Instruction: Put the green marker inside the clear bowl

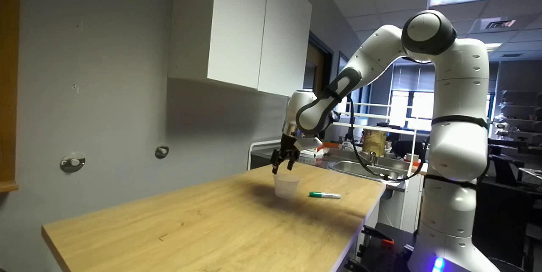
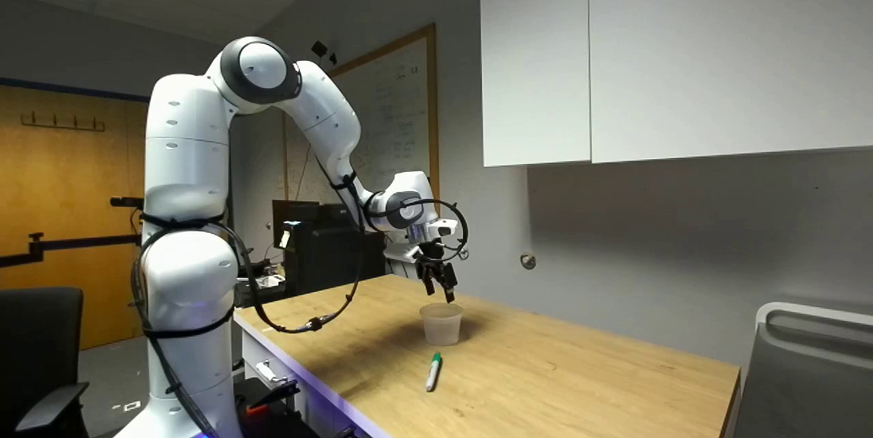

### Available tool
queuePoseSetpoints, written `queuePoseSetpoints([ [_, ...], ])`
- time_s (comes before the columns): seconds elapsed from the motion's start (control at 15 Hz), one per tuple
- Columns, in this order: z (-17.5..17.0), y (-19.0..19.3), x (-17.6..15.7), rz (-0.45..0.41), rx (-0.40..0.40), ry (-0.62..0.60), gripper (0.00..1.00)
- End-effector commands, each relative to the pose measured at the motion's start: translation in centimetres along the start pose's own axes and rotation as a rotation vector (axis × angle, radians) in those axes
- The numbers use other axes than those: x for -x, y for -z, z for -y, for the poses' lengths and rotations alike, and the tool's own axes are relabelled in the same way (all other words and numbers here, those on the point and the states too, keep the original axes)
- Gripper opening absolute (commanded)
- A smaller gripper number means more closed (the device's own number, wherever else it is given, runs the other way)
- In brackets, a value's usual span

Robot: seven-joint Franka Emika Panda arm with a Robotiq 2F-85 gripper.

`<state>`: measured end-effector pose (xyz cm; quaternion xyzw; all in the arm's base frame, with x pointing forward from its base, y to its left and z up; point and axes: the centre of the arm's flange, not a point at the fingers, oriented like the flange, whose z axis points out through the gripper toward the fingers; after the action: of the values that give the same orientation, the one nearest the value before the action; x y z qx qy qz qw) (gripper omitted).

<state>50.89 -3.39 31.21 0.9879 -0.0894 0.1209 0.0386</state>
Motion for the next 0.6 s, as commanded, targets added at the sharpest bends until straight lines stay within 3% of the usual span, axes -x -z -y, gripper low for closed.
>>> queuePoseSetpoints([
  [0.0,0.0,0.0,0.0,0.0,0.0,0.0,1.0],
  [0.53,0.03,0.14,-0.08,0.0,0.004,0.002,1.0],
])
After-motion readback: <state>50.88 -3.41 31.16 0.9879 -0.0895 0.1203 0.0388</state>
